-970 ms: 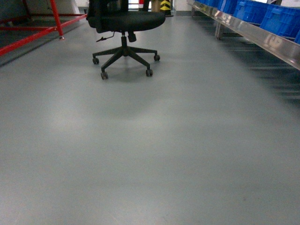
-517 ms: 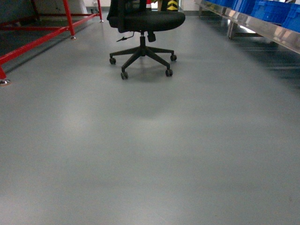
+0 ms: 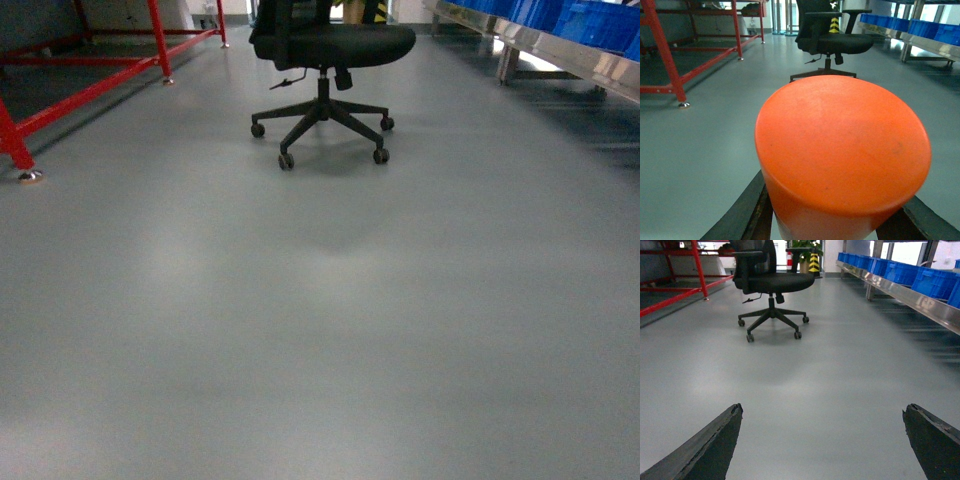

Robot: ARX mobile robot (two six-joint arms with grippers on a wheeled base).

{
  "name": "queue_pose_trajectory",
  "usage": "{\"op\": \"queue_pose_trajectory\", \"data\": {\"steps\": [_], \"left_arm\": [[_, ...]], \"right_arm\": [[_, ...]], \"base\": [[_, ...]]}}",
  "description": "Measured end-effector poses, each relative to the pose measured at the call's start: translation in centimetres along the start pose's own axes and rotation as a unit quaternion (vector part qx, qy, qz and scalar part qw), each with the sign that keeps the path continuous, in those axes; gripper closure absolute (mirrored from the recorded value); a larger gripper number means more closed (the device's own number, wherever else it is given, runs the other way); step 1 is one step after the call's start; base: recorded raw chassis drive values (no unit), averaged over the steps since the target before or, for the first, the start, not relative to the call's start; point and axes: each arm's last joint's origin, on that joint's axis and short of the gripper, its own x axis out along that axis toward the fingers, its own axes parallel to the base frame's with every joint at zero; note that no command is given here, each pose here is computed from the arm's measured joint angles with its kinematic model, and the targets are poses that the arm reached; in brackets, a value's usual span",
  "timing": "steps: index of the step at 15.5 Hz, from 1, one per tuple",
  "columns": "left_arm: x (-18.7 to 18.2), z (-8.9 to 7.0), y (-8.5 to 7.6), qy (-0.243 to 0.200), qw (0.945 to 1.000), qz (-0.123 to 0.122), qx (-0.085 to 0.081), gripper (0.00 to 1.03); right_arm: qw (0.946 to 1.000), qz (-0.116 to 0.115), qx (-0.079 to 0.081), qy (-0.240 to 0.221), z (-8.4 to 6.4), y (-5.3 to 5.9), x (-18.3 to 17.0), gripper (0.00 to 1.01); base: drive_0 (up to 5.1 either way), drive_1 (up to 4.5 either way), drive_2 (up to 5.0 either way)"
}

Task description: Pick capacitor and pack into box

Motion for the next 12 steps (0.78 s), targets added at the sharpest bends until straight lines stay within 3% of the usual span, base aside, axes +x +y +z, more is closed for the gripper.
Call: {"op": "queue_pose_trajectory", "data": {"steps": [12], "left_arm": [[0.0,0.01,0.0,-0.001,1.0,0.0,0.0,0.59]], "right_arm": [[1.0,0.0,0.0,-0.003,0.06,0.0,0.0,0.03]], "base": [[-5.1,2.37,2.4]]}}
